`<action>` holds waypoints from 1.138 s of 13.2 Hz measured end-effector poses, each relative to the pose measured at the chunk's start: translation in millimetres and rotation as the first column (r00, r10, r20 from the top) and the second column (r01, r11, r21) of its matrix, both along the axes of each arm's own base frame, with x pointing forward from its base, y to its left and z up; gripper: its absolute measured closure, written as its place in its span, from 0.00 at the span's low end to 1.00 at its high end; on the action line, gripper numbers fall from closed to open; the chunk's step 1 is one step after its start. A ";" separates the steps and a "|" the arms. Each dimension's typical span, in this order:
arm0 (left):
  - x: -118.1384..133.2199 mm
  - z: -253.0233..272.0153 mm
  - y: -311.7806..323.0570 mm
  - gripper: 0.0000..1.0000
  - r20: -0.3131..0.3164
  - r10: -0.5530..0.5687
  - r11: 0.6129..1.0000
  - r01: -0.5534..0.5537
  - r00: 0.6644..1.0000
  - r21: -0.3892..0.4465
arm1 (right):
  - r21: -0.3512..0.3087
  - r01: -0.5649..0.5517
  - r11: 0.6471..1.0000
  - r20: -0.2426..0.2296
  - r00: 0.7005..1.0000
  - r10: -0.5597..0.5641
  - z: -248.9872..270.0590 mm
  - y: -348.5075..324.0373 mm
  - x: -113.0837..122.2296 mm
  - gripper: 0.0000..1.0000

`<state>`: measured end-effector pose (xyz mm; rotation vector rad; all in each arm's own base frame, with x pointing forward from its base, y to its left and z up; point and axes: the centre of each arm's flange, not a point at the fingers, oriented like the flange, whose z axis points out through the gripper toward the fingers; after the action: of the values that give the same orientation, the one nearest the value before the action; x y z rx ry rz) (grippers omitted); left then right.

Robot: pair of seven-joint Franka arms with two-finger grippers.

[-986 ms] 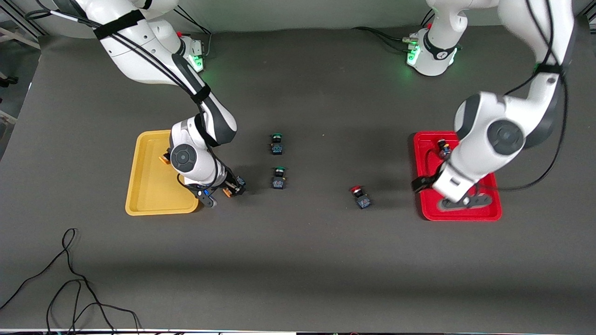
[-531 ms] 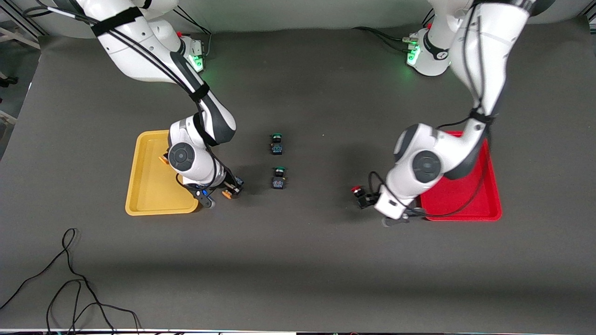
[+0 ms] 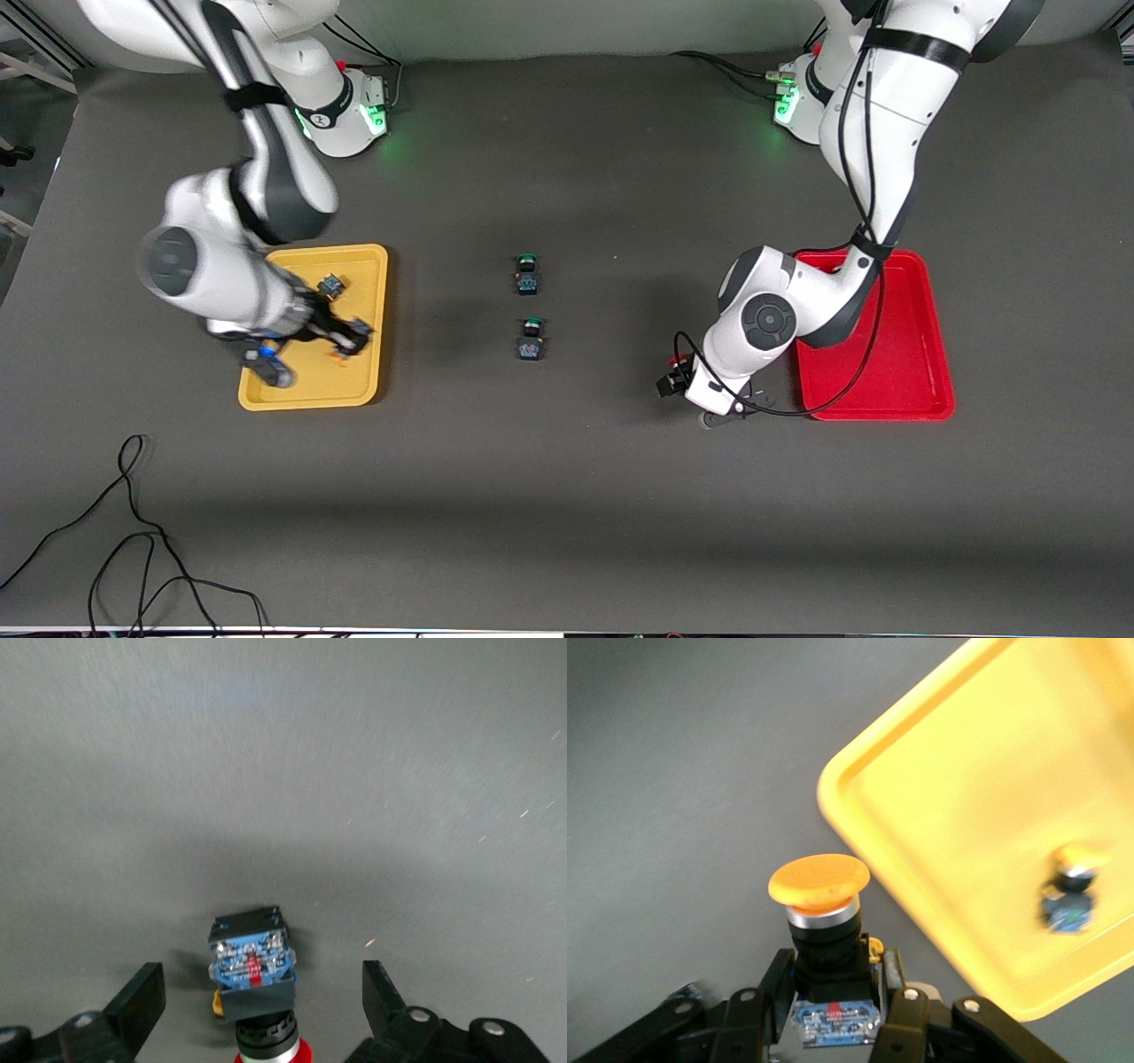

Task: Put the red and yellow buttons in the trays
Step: 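Place the orange button in the yellow tray while the left places red in red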

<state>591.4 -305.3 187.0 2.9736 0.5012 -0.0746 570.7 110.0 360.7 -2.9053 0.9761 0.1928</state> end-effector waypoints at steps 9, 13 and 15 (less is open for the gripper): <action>-14.1 3.1 -11.0 0.62 -0.014 -0.020 0.998 0.021 1.000 0.054 | -0.010 -0.109 0.994 -0.060 0.992 0.108 -130.5 -82.4 -29.4 0.56; 20.3 113.8 77.1 0.62 -0.040 -0.092 0.974 0.098 0.995 0.205 | -0.018 -0.106 0.994 -0.056 0.993 0.105 -134.9 -84.1 -18.6 0.56; 24.3 163.6 147.4 0.62 -0.065 -0.112 0.966 0.124 0.992 0.225 | -0.006 -0.086 0.996 -0.061 0.995 0.085 -141.1 -83.7 -16.2 0.48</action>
<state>615.6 -157.9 350.6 3.2337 0.3588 -0.1133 554.5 26.2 219.6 -2.9679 0.8636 0.2836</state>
